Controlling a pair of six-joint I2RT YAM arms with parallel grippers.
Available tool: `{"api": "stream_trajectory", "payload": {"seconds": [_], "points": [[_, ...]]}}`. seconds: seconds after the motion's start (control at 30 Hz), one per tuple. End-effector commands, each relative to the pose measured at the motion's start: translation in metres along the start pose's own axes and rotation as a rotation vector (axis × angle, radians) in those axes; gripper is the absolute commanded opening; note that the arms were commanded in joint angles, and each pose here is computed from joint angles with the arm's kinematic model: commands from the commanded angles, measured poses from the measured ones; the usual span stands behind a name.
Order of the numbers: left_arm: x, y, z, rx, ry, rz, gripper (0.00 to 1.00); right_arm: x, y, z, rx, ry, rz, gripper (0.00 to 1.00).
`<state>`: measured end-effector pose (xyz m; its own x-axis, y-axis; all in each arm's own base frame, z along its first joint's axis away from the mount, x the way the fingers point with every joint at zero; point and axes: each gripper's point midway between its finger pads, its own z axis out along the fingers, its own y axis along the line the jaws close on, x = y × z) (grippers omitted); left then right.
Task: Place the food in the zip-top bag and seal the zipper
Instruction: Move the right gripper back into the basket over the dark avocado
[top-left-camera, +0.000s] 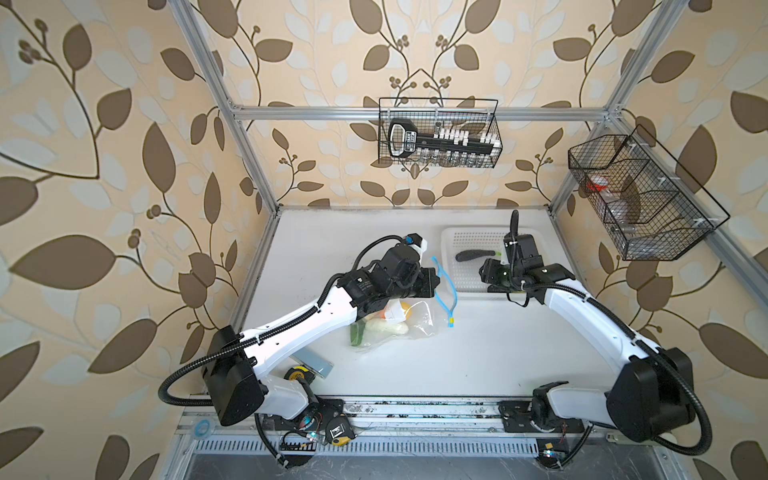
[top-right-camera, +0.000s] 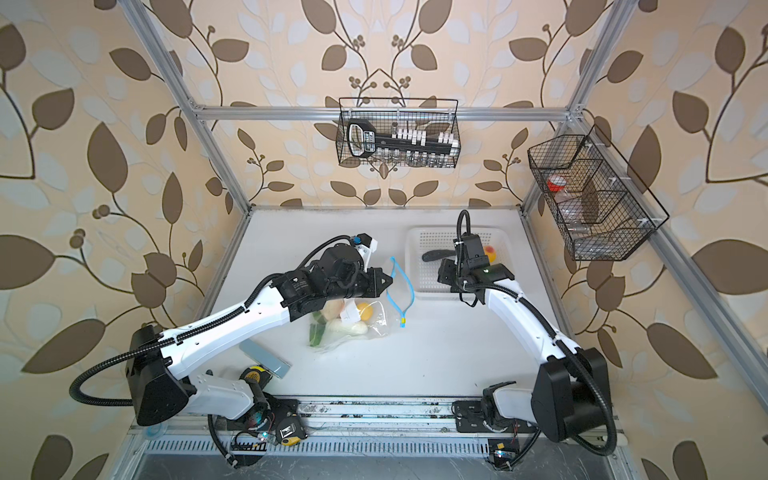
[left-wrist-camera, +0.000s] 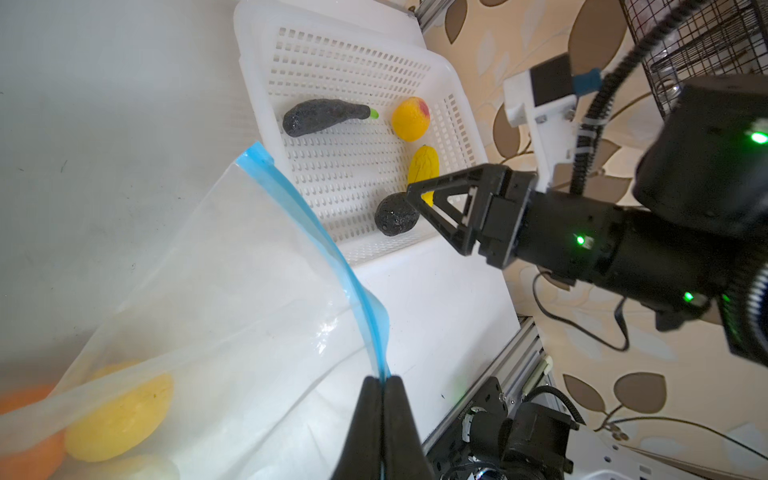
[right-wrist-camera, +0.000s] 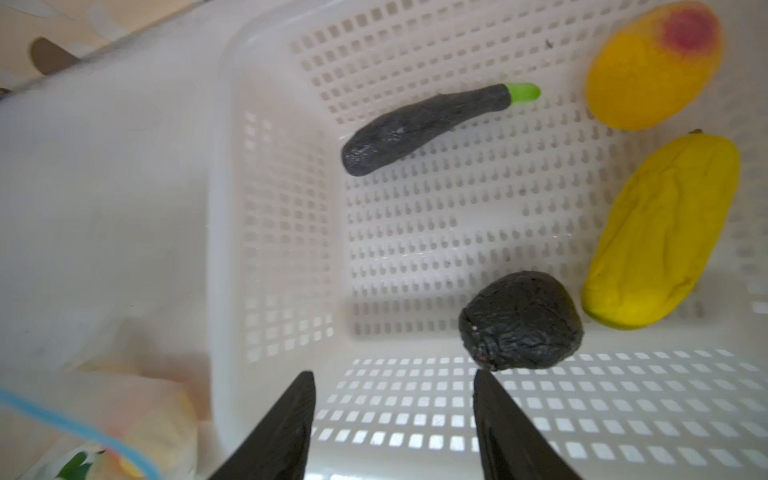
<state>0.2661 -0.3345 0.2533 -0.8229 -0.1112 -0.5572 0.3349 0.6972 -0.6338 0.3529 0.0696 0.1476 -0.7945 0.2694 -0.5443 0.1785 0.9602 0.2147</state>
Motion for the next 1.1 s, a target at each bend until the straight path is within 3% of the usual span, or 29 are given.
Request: {"api": "stream_trajectory", "payload": {"seconds": [0.0,0.3,1.07], "points": [[-0.012,-0.012,-0.016,0.057,-0.056,-0.005,0.0,-0.007,-0.019,0.001,0.11,0.042,-0.044,0.62],[-0.009,-0.01,-0.02,0.063,-0.053,0.009,0.0,-0.01,-0.056,0.014,0.218,0.173,0.085,0.61],[-0.007,-0.01,-0.017,0.064,-0.041,0.026,0.0,0.022,-0.062,0.061,0.244,0.305,0.069,0.62]]}}
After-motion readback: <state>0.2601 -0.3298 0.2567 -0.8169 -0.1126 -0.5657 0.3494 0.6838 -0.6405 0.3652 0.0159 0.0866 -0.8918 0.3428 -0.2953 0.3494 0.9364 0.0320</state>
